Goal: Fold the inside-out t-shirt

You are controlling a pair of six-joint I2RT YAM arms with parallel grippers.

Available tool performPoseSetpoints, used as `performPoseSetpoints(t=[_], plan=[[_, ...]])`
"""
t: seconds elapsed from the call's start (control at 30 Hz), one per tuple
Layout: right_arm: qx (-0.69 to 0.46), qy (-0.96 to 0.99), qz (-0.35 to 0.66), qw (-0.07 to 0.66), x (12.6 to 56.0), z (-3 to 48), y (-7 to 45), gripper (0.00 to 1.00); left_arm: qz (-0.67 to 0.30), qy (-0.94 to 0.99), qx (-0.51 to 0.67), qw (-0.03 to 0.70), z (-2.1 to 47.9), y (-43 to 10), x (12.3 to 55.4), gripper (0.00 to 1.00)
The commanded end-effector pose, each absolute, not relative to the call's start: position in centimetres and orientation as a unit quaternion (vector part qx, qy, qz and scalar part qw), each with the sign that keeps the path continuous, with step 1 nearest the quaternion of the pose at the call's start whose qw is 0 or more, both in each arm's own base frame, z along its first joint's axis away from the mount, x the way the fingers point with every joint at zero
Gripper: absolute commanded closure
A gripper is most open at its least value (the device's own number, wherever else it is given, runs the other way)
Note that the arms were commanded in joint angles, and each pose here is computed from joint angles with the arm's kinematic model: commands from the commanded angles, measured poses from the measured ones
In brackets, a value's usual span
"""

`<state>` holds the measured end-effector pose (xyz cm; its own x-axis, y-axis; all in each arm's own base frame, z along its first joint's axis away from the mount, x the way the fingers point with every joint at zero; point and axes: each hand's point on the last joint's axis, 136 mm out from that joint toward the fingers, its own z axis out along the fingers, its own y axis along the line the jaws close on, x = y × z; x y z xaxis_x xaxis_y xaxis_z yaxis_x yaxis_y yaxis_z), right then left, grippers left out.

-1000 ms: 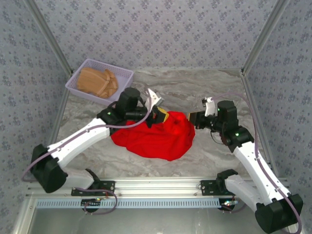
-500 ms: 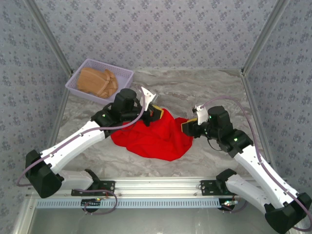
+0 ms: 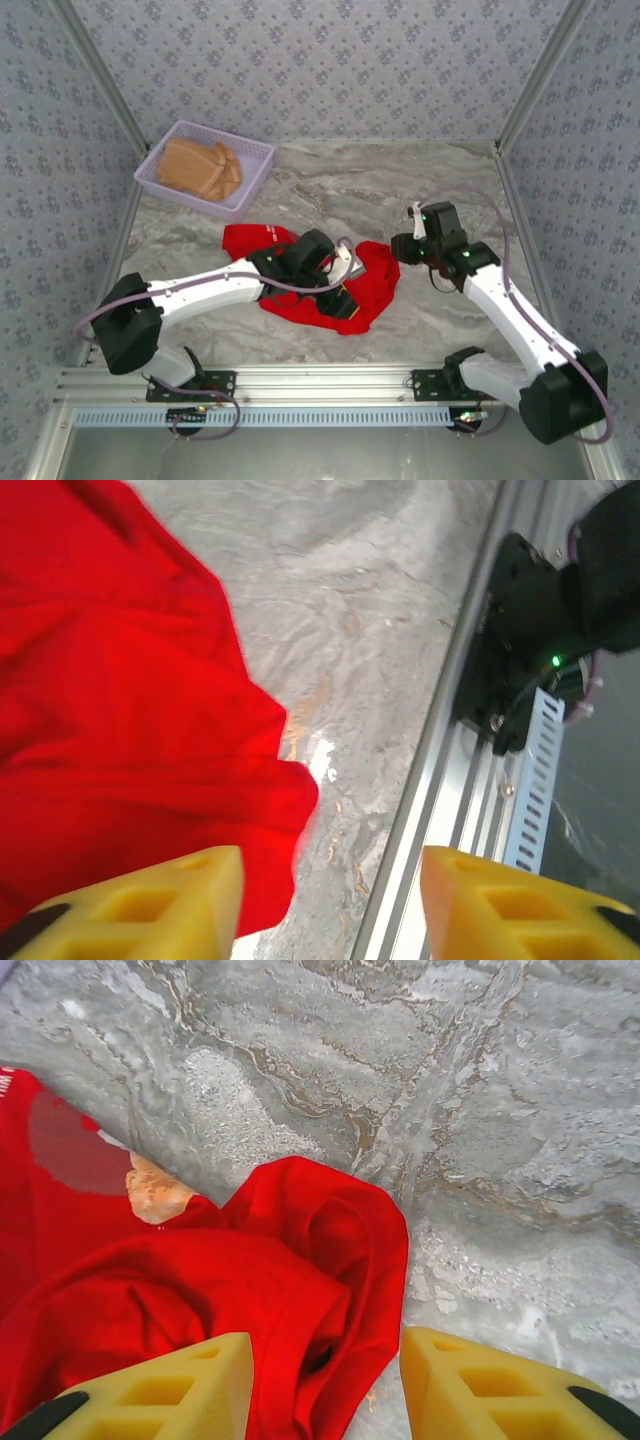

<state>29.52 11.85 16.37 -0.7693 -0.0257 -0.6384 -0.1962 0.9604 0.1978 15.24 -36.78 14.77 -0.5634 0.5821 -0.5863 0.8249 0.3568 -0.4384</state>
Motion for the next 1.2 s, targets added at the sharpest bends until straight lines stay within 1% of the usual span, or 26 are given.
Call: performPoseSetpoints(t=[0.0, 0.03, 0.07, 0.1, 0.13, 0.2, 0.27, 0.33, 0.4, 0.47, 0.53, 0.57, 0.63, 0.7, 0.73, 0.77, 0.8, 0.87, 0.9, 0.93, 1.0, 1.07, 1.17], plan=[[-0.049, 0.926, 0.152, 0.342, 32.4, 16.3, 13.8, 0.54, -0.361, 0.806, 0.386, 0.267, 19.6, -34.3, 19.5, 0.35], [-0.052, 0.929, 0.154, 0.332, 33.0, 15.5, 14.5, 0.53, -0.352, 0.823, 0.336, 0.295, 19.8, -32.6, 21.8, 0.31], [-0.055, 0.933, 0.147, 0.324, 33.6, 14.7, 14.8, 0.50, -0.338, 0.840, 0.284, 0.316, 19.9, -31.0, 23.9, 0.29], [-0.055, 0.939, 0.131, 0.313, 34.3, 13.7, 14.8, 0.47, -0.301, 0.867, 0.216, 0.333, 19.1, -28.3, 26.7, 0.29], [-0.055, 0.944, 0.118, 0.302, 34.8, 12.8, 14.9, 0.44, -0.259, 0.890, 0.154, 0.341, 18.1, -25.6, 28.8, 0.29], [-0.057, 0.956, 0.099, 0.270, 35.2, 10.9, 14.9, 0.36, -0.192, 0.918, 0.085, 0.336, 16.1, -21.5, 31.4, 0.28], [-0.062, 0.967, 0.082, 0.235, 34.7, 9.2, 14.7, 0.33, -0.145, 0.933, 0.056, 0.324, 14.1, -19.0, 32.8, 0.27], [-0.058, 0.976, 0.054, 0.204, 33.7, 7.5, 13.6, 0.31, -0.121, 0.944, 0.040, 0.303, 12.2, -17.9, 34.0, 0.26], [-0.044, 0.980, 0.046, 0.188, 32.9, 6.3, 12.8, 0.30, -0.122, 0.951, 0.046, 0.279, 10.7, -18.6, 34.7, 0.25], [-0.029, 0.981, 0.067, 0.179, 32.7, 5.3, 13.1, 0.30, -0.133, 0.958, 0.054, 0.248, 9.0, -19.8, 35.2, 0.23], [-0.027, 0.983, 0.079, 0.166, 32.6, 4.2, 13.6, 0.34, -0.129, 0.964, 0.058, 0.225, 7.1, -20.4, 35.3, 0.22], [-0.029, 0.983, 0.083, 0.163, 32.7, 3.7, 13.8, 0.37, -0.126, 0.967, 0.058, 0.215, 6.2, -20.5, 35.2, 0.22], [-0.022, 0.982, 0.109, 0.154, 32.6, 3.1, 14.7, 0.46, -0.124, 0.969, 0.055, 0.206, 5.0, -20.6, 35.1, 0.26], [-0.016, 0.980, 0.119, 0.162, 33.4, 2.8, 14.9, 0.63, -0.133, 0.968, 0.053, 0.207, 4.4, -20.9, 35.4, 0.36], [-0.012, 0.979, 0.121, 0.165, 33.9, 3.0, 14.8, 0.71, -0.139, 0.967, 0.054, 0.208, 4.3, -21.2, 35.6, 0.43], [-0.010, 0.977, 0.124, 0.172, 34.5, 3.3, 14.7, 0.81, -0.146, 0.966, 0.057, 0.207, 4.3, -21.6, 35.7, 0.53], [-0.008, 0.975, 0.124, 0.183, 35.1, 3.8, 14.4, 0.89, -0.150, 0.964, 0.061, 0.209, 4.4, -21.8, 35.9, 0.63], [-0.013, 0.965, 0.131, 0.227, 36.8, 6.6, 13.9, 1.00, -0.162, 0.959, 0.069, 0.222, 5.4, -22.3, 36.7, 0.87], [-0.017, 0.957, 0.135, 0.256, 37.7, 8.5, 13.8, 1.00, -0.169, 0.954, 0.072, 0.235, 6.5, -22.6, 37.2, 0.96], [-0.025, 0.945, 0.140, 0.294, 38.8, 11.3, 13.8, 1.00, -0.179, 0.946, 0.073, 0.259, 8.5, -22.9, 37.9, 1.00], [-0.040, 0.915, 0.152, 0.372, 40.4, 17.8, 13.8, 1.00, -0.199, 0.921, 0.073, 0.326, 14.0, -23.1, 39.3, 1.00], [-0.055, 0.869, 0.173, 0.460, 41.3, 25.9, 14.0, 1.00, -0.216, 0.878, 0.065, 0.421, 21.7, -22.6, 40.1, 1.00], [-0.083, 0.800, 0.215, 0.553, 40.0, 36.0, 14.5, 1.00, -0.248, 0.806, 0.054, 0.535, 31.9, -21.0, 38.6, 1.00]])
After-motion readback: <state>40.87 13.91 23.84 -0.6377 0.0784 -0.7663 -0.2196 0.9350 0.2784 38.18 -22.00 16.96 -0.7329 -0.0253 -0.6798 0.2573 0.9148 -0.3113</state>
